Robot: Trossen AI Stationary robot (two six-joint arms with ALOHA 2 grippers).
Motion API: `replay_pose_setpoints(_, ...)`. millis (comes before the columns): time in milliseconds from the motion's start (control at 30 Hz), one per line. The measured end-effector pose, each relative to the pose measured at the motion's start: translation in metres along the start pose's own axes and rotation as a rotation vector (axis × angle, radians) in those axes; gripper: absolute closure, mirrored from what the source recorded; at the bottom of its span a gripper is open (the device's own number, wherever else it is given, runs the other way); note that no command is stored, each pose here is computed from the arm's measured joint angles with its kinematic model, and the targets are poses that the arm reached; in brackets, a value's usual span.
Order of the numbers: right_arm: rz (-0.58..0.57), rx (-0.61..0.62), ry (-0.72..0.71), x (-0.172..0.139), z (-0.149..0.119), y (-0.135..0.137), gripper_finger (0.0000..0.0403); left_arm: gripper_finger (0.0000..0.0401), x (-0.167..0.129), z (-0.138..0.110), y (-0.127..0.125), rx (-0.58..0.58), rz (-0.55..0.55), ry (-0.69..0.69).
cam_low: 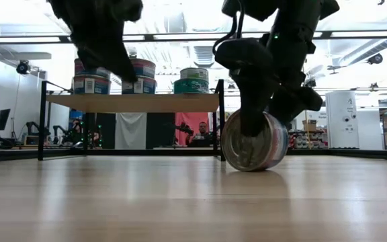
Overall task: Stack canned seafood by type on shelf
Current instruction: Stack the blue and pink tuna can on top of the blue and pink tuna can on the shelf
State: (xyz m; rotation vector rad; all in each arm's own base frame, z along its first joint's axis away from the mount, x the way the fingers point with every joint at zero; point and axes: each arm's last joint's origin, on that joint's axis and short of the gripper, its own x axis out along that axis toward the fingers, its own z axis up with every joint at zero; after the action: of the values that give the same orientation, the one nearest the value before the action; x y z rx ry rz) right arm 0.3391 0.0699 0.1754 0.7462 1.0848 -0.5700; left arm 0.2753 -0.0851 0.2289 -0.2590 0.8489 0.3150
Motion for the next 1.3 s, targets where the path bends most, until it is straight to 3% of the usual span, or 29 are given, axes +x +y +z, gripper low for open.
replay_pose_setpoints(100,0.003,-0.013,0.0,-0.001,-0.001,0.0,0.0222,0.0401,-0.016,0.006,0.002,-0.028,-0.04,-0.054)
replay_pose_setpoints(300,0.033,-0.086,0.019,-0.009,0.0,0.002,0.0223,0.0401,-0.038,0.018,0.004,-0.062,-0.092,-0.125)
replay_pose_setpoints(600,0.208,-0.174,-0.11,-0.078,0.018,0.001,0.0223,0.0401,-0.093,0.054,0.003,0.0,-0.187,-0.237)
replay_pose_setpoints(800,0.345,-0.206,-0.309,-0.125,0.051,-0.017,0.0223,0.0401,-0.145,0.088,0.007,0.099,-0.085,-0.325)
replay_pose_setpoints(967,0.491,-0.231,-0.448,-0.152,0.09,-0.04,0.0223,0.0401,-0.181,0.115,0.027,0.116,-0.031,-0.387)
replay_pose_setpoints(1200,0.692,-0.352,-0.632,-0.167,0.132,-0.058,0.0223,0.0401,-0.209,0.146,0.061,0.085,-0.173,-0.47)
replay_pose_setpoints(1300,0.726,-0.435,-0.684,-0.166,0.141,-0.06,0.0223,0.0401,-0.208,0.153,0.069,0.151,-0.276,-0.492)
